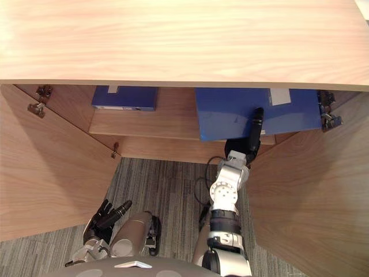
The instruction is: Walk over to the cabinet, pick up the folder, carry it to the office cabinet, place the folder inside the office cabinet, then close the office cabinet door
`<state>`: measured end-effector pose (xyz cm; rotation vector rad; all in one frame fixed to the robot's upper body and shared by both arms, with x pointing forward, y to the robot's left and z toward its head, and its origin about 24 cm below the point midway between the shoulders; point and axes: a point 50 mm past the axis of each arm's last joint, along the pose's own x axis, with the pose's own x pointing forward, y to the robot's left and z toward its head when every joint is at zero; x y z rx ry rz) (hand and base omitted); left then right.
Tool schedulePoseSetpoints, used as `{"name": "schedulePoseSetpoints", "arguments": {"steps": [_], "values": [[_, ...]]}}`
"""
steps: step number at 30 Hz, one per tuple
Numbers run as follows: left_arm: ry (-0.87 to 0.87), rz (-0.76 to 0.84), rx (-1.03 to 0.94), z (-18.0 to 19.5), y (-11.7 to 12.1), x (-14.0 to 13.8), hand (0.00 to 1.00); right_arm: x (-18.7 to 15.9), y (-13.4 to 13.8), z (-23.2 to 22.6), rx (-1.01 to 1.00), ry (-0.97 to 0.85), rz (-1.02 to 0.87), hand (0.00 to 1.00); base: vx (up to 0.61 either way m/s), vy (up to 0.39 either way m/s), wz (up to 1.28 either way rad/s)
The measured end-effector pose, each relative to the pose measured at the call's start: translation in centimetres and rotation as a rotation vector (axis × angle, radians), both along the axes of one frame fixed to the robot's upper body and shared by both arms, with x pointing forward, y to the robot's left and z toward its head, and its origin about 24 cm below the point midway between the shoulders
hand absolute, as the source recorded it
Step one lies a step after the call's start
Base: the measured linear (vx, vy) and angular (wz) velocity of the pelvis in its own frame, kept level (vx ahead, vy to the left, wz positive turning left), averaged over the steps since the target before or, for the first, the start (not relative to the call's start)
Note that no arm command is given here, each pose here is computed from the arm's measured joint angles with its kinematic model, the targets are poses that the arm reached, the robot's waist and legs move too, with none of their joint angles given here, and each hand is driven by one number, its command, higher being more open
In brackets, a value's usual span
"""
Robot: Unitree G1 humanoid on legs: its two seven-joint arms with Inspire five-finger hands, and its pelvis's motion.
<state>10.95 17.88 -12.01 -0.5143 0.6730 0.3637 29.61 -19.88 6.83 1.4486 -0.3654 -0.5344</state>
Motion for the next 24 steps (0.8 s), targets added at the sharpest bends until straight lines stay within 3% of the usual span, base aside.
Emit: {"name": "schedulePoseSetpoints", "arguments": {"steps": [14,24], "values": [[-0.004,0.026,-0.017,0.0,0.0,0.0,1.00,2.6,-2.8,6.6,0.230,-0.183,-0.194,0.00,0.02,0.030,0.10],[-0.018,0.032,-0.023,0.2,0.0,0.3,1.00,3.4,-4.2,8.1,0.285,-0.199,-0.237,0.00,0.04,0.035,0.05]]}}
